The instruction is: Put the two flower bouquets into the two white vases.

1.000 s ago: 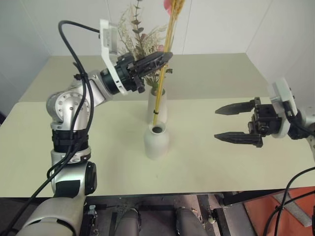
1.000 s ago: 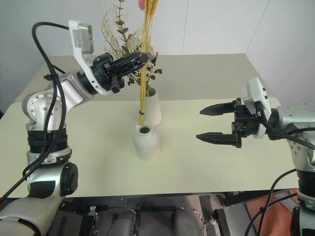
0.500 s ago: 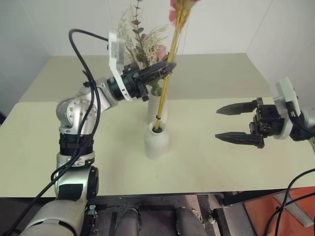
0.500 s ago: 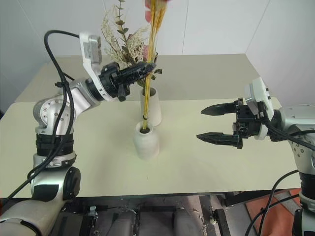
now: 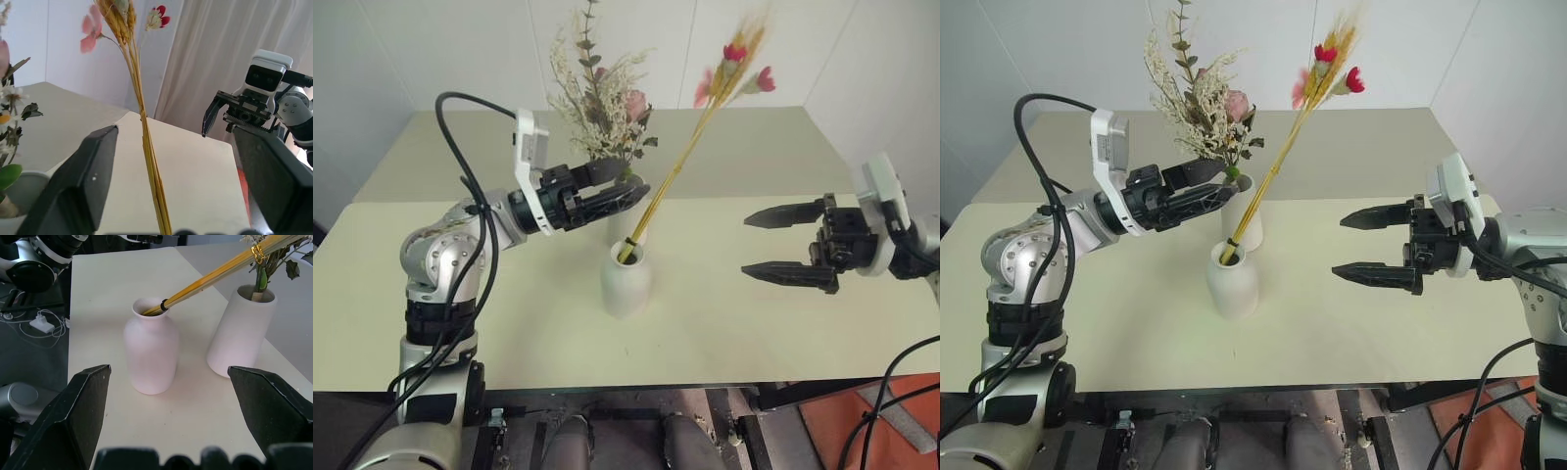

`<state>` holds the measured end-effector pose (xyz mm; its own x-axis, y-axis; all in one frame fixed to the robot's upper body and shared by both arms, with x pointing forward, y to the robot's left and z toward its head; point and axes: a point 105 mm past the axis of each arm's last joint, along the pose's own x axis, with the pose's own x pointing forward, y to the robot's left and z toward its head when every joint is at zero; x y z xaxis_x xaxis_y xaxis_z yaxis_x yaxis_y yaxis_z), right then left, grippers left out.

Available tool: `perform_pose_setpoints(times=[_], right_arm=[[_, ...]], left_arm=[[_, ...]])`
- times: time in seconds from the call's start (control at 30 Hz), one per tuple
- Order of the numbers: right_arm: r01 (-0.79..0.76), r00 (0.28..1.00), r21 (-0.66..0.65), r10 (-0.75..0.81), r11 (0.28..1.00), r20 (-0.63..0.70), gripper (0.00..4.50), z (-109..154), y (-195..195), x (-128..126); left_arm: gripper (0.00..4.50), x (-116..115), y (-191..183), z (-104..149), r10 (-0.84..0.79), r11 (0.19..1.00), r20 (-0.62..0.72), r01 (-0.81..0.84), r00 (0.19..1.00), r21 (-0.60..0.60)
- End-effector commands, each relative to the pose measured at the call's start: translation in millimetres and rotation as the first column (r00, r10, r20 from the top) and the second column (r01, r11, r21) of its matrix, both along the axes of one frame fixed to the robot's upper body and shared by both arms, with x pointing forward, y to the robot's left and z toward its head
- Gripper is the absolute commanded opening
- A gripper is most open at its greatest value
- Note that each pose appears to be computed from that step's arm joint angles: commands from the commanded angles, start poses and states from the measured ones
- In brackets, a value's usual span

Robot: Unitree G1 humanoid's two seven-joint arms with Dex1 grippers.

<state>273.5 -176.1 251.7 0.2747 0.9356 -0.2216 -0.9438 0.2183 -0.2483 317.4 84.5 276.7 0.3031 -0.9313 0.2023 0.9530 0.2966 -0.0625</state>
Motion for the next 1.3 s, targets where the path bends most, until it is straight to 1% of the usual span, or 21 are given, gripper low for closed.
perform_pose_setpoints(times=[0.03, 0.17, 0.33, 0.6, 0.73, 0.77, 0.8, 0.9, 1.2, 1.3], right_arm=[[-0.021, 0.998, 0.002, 0.021, 1.0, 0.054, 4.5, 9, 5, 1], [-0.021, 0.998, -0.002, 0.021, 1.0, 0.057, 4.5, 9, 7, 3], [-0.018, 0.998, 0.001, 0.018, 1.0, 0.066, 4.5, 10, 9, 3], [-0.006, 0.997, 0.006, 0.006, 1.0, 0.07, 4.5, 11, 10, -1], [0.005, 0.998, 0.008, -0.006, 1.0, 0.07, 4.5, 10, 9, -3], [0.009, 0.998, 0.01, -0.009, 1.0, 0.069, 4.5, 10, 9, -3], [0.011, 0.998, 0.011, -0.012, 1.0, 0.068, 4.5, 10, 9, -4], [0.015, 0.998, 0.016, -0.016, 1.0, 0.066, 4.5, 9, 9, -5], [0.016, 0.998, 0.029, -0.018, 0.999, 0.062, 4.5, 8, 11, -5], [0.016, 0.998, 0.035, -0.018, 0.999, 0.06, 4.5, 7, 11, -5]], left_arm=[[4.47, -6, -3, 11, 0.006, 1.0, 0.041, -0.005, 0.999, -0.013], [4.47, -4, -4, 10, 0.005, 1.0, -0.004, -0.005, 1.0, -0.004], [4.47, 6, -19, 0, -0.026, 0.996, -0.095, 0.034, 0.995, 0.084], [4.47, 30, -50, -11, -0.007, 0.979, -0.076, 0.022, 0.997, 0.201], [4.47, 40, -58, -5, 0.011, 0.985, -0.062, 0.0, 0.998, 0.175], [4.08, 43, -58, -2, 0.019, 0.987, -0.061, -0.009, 0.998, 0.162], [3.87, 44, -58, 0, 0.024, 0.989, -0.055, -0.016, 0.998, 0.148], [2.89, 47, -59, 7, 0.028, 0.993, -0.045, -0.022, 0.999, 0.114], [0.02, 48, -61, 14, 0.041, 0.997, -0.026, -0.039, 0.999, 0.071], [0.02, 48, -58, 14, 0.062, 0.997, -0.021, -0.06, 0.998, 0.057]])
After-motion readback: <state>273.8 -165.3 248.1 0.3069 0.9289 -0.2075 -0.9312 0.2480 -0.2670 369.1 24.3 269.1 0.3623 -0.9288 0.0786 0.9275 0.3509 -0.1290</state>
